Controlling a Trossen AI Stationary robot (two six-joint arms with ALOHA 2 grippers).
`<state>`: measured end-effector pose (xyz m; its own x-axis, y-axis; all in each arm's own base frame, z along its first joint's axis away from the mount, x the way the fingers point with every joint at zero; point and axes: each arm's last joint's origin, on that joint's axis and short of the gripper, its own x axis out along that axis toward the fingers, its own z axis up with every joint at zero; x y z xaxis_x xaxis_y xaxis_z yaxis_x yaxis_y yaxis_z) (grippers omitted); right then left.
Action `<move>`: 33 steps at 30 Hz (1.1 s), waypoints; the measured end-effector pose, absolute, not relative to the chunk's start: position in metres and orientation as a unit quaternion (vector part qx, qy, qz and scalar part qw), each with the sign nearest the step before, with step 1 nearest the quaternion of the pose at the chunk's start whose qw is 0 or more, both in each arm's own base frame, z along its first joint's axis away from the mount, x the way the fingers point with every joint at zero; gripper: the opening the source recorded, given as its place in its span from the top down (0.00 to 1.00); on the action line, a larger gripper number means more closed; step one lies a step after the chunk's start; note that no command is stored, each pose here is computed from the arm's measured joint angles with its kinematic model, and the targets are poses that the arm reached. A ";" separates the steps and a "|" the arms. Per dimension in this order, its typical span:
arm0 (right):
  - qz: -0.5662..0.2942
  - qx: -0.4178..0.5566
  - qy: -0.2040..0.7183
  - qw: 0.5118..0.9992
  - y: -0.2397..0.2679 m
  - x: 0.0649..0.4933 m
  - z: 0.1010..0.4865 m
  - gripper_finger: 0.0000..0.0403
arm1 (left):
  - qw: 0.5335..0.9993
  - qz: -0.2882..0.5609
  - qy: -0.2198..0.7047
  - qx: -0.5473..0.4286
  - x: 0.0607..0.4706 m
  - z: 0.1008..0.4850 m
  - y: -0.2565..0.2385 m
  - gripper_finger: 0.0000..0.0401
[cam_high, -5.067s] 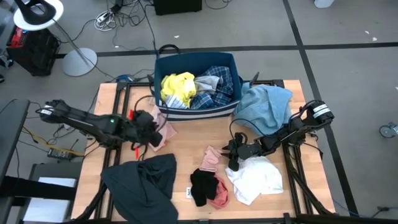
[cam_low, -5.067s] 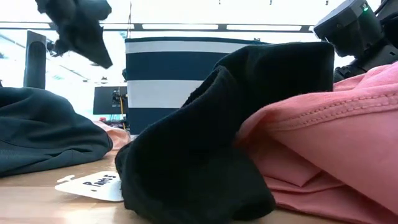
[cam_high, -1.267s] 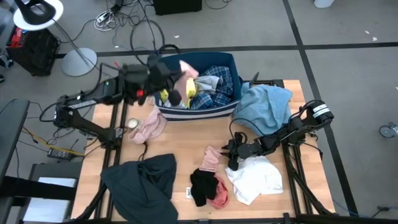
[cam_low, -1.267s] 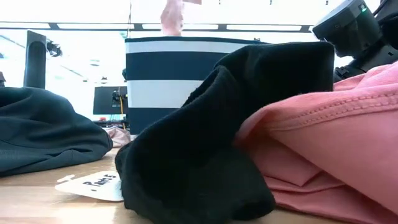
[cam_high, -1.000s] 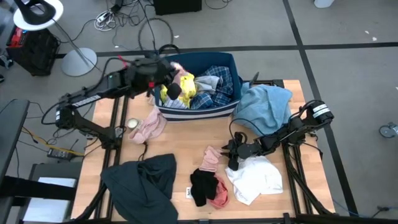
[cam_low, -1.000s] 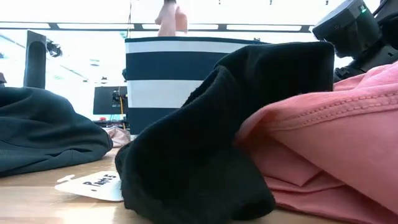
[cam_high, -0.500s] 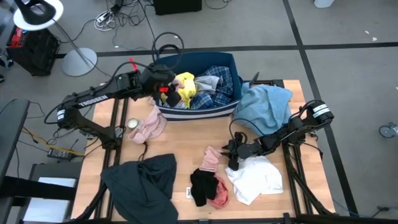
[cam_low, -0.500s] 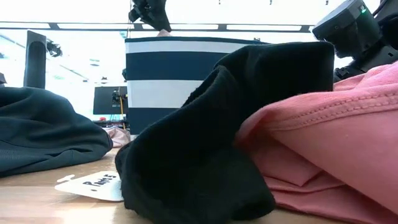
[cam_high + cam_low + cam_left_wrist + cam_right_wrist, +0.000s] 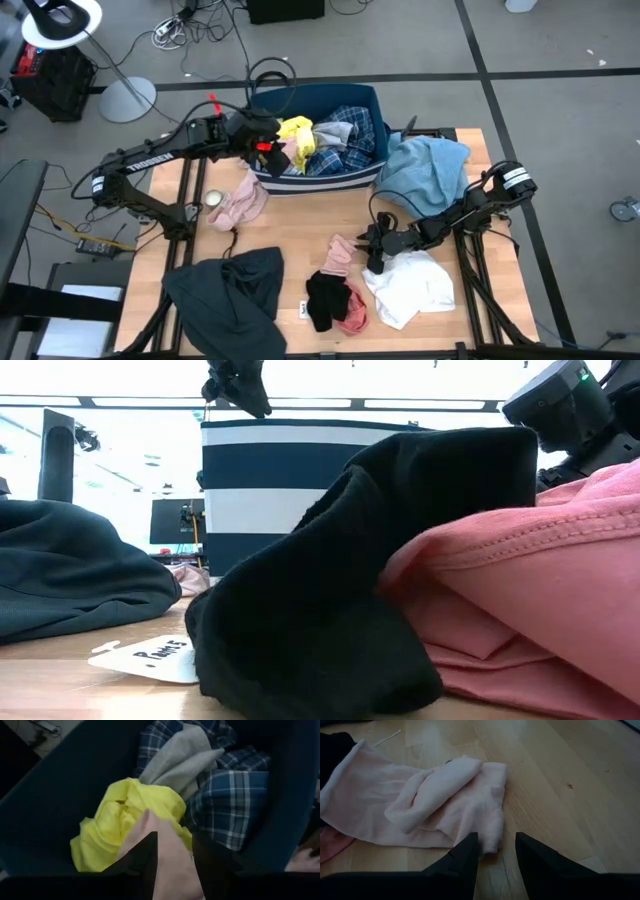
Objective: Sort clothes
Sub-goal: Put the pink underwear into the blue laundry organizer
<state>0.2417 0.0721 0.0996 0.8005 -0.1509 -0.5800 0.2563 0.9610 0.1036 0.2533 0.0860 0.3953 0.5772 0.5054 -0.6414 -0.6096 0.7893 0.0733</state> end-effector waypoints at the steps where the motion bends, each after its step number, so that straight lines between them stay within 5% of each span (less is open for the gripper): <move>1: -0.108 0.089 0.297 0.945 0.072 0.242 0.100 0.67 | 0.884 0.315 0.338 -0.076 0.253 0.395 0.086 0.68; 8: -0.108 0.089 0.297 0.945 0.072 0.242 0.100 0.67 | 0.851 0.345 0.394 -0.045 0.245 0.387 0.080 0.68; 18: -0.108 0.084 0.309 0.941 0.072 0.240 0.097 0.67 | 0.887 0.351 0.298 -0.031 0.195 0.404 0.029 0.68; 25: -0.109 0.083 0.310 0.941 0.072 0.240 0.097 0.67 | 0.893 0.353 0.251 -0.124 0.144 0.343 0.010 0.68; 33: -0.108 0.084 0.309 0.941 0.072 0.240 0.097 0.67 | 0.870 0.372 0.264 -0.184 0.131 0.258 0.007 0.68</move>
<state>0.2403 0.0717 0.0971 0.7851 -0.1523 -0.6003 0.2557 0.9625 0.0903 0.1307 0.0067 0.2580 0.5831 0.5512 -0.5968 -0.7455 0.6549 -0.1235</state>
